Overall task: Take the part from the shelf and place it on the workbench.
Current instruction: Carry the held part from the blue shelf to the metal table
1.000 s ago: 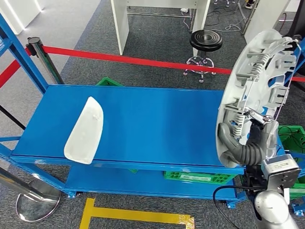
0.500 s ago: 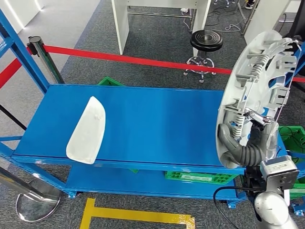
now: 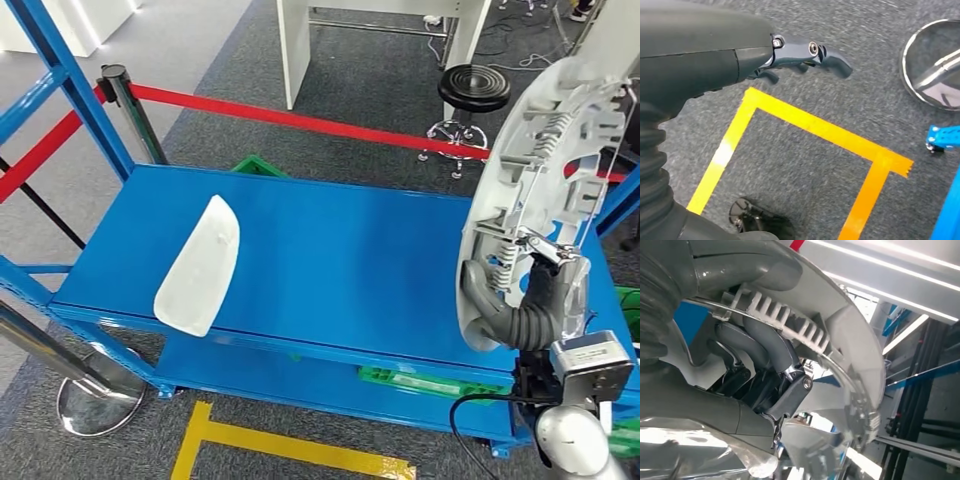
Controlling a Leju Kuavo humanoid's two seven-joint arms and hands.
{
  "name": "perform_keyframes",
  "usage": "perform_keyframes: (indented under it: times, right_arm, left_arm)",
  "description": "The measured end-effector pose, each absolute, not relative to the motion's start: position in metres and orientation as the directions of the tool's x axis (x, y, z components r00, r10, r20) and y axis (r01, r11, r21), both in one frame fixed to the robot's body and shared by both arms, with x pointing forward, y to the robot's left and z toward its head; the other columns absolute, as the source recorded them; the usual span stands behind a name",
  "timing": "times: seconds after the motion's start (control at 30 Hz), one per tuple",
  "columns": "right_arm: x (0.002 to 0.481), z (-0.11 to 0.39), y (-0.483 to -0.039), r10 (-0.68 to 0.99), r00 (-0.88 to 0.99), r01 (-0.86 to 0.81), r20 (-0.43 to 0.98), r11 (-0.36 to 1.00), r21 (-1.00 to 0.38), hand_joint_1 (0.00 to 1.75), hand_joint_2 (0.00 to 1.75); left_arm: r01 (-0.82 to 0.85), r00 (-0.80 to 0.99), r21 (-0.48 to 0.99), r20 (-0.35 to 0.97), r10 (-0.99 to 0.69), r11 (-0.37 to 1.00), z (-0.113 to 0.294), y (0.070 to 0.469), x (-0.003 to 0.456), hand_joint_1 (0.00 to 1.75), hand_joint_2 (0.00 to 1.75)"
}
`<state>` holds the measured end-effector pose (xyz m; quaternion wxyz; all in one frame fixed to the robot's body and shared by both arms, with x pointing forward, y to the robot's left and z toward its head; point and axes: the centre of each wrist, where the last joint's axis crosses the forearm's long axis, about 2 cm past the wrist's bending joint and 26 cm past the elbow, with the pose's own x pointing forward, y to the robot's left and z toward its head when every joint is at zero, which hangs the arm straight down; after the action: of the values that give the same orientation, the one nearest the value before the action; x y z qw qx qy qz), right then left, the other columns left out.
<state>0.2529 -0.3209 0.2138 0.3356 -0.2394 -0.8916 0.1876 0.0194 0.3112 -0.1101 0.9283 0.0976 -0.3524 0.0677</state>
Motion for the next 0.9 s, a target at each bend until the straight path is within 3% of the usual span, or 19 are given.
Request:
perform_keyframes:
  times: [0.9]
  right_arm:
    - [0.2487,0.2142,-0.3211,0.560,-0.658,0.306,0.505,0.810,-0.500,1.75,1.75]
  left_arm:
    - [-0.184,0.743,0.131,0.667,0.051,0.974,-0.1103,0.3107,0.0214,0.00,1.75]
